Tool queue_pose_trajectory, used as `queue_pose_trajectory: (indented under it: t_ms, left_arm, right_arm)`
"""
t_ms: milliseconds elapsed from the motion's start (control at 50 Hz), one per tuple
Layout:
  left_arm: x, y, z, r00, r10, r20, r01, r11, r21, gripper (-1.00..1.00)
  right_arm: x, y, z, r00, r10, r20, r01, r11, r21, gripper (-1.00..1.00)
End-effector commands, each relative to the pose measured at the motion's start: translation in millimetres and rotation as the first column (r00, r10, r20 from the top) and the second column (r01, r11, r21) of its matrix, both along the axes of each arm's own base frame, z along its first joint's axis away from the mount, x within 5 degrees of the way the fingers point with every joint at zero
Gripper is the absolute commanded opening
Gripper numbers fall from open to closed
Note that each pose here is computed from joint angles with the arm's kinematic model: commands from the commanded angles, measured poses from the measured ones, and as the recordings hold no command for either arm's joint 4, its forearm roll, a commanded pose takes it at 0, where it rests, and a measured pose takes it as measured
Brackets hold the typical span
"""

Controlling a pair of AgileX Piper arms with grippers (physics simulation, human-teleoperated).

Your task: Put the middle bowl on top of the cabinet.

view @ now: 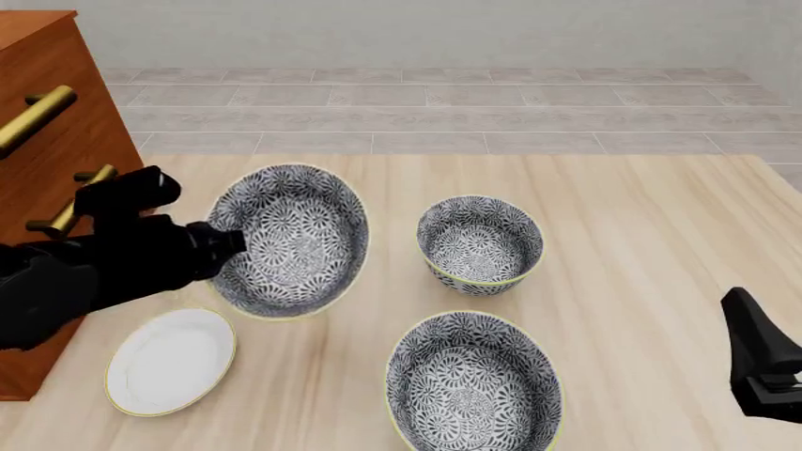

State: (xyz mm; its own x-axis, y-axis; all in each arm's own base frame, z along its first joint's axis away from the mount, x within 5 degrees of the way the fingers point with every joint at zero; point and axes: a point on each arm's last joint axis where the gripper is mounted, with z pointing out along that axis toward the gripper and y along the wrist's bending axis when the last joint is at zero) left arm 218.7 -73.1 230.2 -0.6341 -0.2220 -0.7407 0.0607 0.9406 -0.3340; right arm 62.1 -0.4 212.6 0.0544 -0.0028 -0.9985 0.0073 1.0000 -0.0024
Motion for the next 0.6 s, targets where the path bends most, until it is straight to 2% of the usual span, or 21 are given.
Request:
queue_pose_trajectory:
  t_ms: [20,200,600]
  left_arm:
    - [-6.0,7.6,22.8,0.999,0.041,0.021,-0.040,0.999,-0.035,-1.00]
    - [-10.7,12.0,41.5,0.997,0.069,0.030,-0.067,0.996,-0.060,-1.00]
    - [-13.7,26.4,66.0,0.990,0.135,0.046,-0.131,0.989,-0.073,-1.00]
  right_arm:
    - [0.1,-0.1,0.0,1.000,-0.001,-0.001,0.001,1.000,0.001,1.00]
    - [0.2,-0.1,-0.1,1.000,-0.001,0.000,0.001,1.000,-0.002,1.00]
    - [0.9,0.0,0.7,1.000,0.000,0.006,0.000,1.000,-0.005,1.00]
